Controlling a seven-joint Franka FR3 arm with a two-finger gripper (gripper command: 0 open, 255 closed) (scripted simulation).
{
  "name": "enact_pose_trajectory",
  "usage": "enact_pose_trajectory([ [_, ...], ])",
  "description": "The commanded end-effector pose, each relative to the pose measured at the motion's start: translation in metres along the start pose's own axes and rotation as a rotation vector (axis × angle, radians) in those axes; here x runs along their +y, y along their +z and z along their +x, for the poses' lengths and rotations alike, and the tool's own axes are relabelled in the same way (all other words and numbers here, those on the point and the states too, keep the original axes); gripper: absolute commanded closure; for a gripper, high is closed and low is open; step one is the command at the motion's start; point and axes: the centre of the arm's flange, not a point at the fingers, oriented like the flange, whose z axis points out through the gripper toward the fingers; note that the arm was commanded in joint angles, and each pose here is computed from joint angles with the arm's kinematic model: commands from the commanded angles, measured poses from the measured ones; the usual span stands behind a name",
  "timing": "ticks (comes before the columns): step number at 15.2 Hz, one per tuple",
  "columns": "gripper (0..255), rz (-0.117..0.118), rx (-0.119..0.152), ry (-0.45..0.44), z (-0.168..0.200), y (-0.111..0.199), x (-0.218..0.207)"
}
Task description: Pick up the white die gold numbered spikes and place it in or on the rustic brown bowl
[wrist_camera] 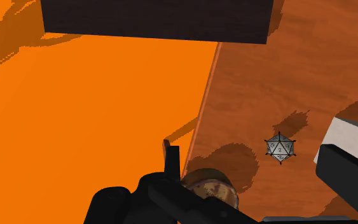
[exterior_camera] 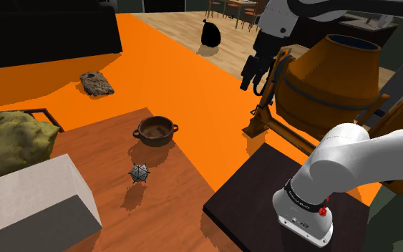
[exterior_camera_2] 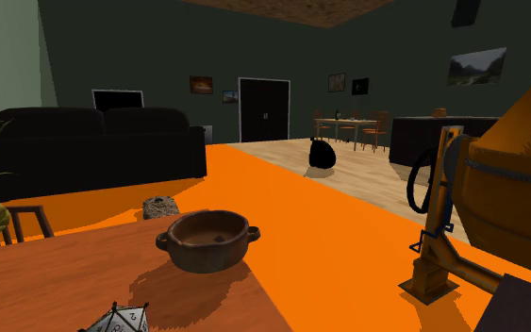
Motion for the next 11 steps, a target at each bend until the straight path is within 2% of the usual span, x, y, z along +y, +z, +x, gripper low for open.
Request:
enact_pose_trajectory([
  [1, 0, 0.0, 0.0, 0.0, 0.0, 0.0, 0.0],
  [11, 0, -0.008, -0.032, -0.028, 0.071, 0.096, -0.064],
])
